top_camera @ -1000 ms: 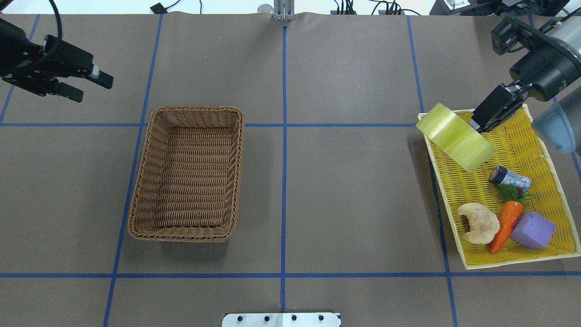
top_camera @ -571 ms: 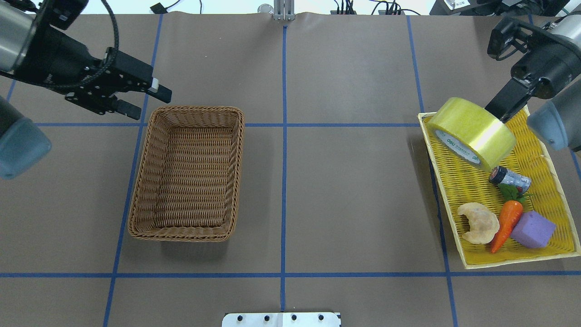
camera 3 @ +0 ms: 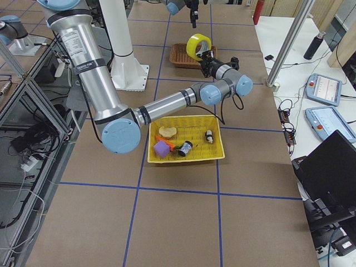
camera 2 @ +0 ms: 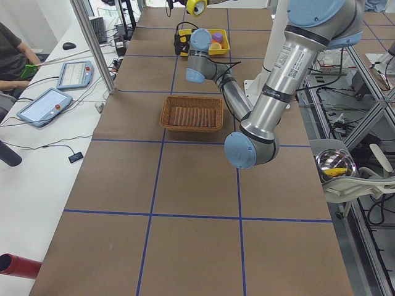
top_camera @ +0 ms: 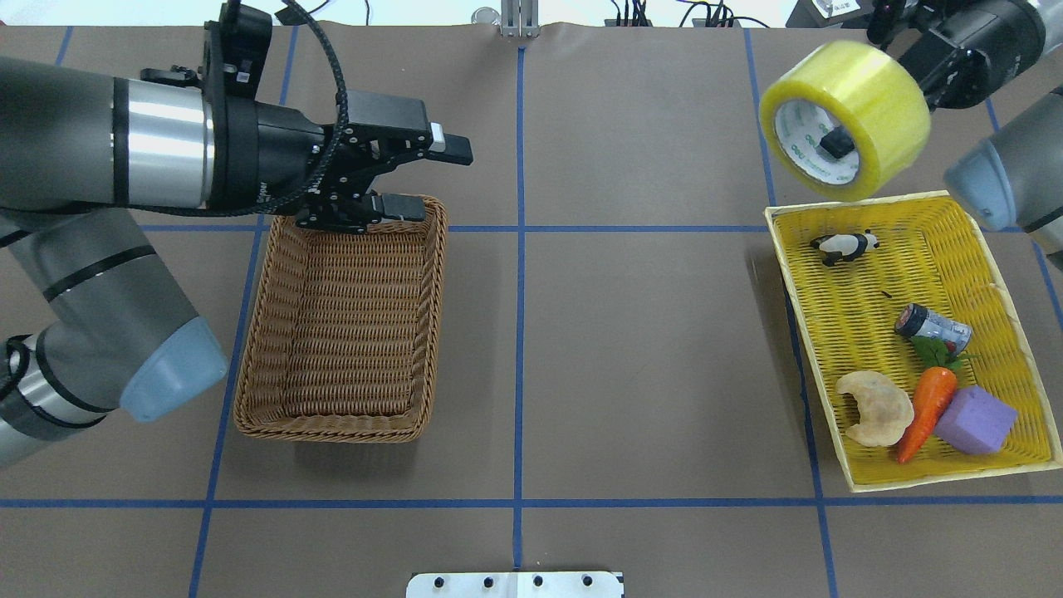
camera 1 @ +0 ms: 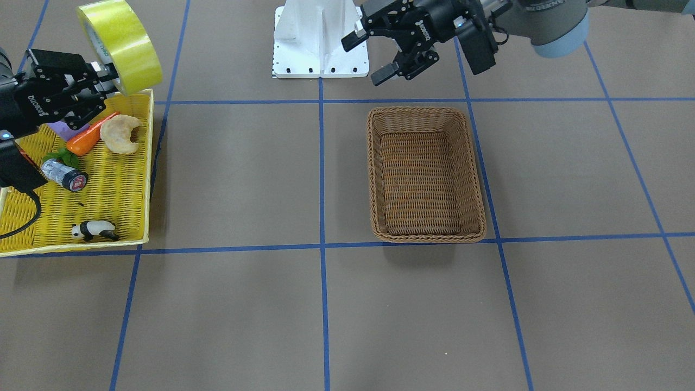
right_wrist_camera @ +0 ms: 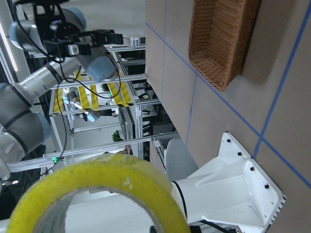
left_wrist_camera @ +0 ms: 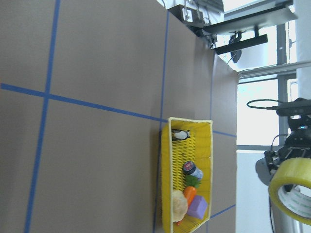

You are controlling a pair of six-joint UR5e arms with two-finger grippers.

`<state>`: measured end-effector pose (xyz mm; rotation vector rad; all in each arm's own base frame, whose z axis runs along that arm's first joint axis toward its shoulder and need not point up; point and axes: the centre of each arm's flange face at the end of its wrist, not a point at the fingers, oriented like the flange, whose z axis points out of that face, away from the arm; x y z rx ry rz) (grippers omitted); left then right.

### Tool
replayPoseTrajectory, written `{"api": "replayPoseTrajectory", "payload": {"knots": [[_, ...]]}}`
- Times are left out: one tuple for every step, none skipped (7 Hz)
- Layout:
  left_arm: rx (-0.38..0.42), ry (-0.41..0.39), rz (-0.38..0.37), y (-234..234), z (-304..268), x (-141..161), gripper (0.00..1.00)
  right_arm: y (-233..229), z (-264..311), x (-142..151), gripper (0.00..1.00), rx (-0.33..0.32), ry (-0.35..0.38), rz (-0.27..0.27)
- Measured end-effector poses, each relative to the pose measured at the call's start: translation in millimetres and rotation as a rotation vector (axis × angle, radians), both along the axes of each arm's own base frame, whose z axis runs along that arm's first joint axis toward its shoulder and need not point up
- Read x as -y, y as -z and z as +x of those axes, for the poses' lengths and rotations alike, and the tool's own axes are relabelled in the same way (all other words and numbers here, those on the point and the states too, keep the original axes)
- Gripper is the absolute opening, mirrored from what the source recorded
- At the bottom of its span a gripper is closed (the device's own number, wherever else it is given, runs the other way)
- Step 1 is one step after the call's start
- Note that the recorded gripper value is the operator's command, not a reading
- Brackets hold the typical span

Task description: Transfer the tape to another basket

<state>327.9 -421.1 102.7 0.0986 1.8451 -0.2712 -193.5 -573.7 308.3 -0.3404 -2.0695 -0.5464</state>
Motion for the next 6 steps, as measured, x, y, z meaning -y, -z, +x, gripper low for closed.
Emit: {"api": "replayPoseTrajectory", "payload": {"knots": [[-0.058,0.027,-0.029,23.2,11.5,1.8,0.98,13.4,-7.0,13.6,0.00,0.024,-0.006,-0.051],[-0.123,0.058,-0.053,41.9,20.6,-1.3,0.98,21.4,-13.6,23.6,0.00,0.051,-0.010,-0.092],[-0.212,0.087,-0.089,53.4,28.7,-6.6,0.98,27.3,-22.5,31.3,0.00,0.074,-0.002,-0.135],[-0.306,0.109,-0.123,61.2,39.8,-10.9,0.98,32.0,-38.3,35.1,0.00,0.098,0.011,-0.175],[-0.365,0.124,-0.141,68.2,50.3,-12.4,0.98,34.9,-57.3,34.4,0.00,0.116,0.017,-0.196],[-0.390,0.131,-0.148,73.0,55.4,-11.9,0.98,42.7,-73.2,34.0,0.00,0.122,0.022,-0.210]]}}
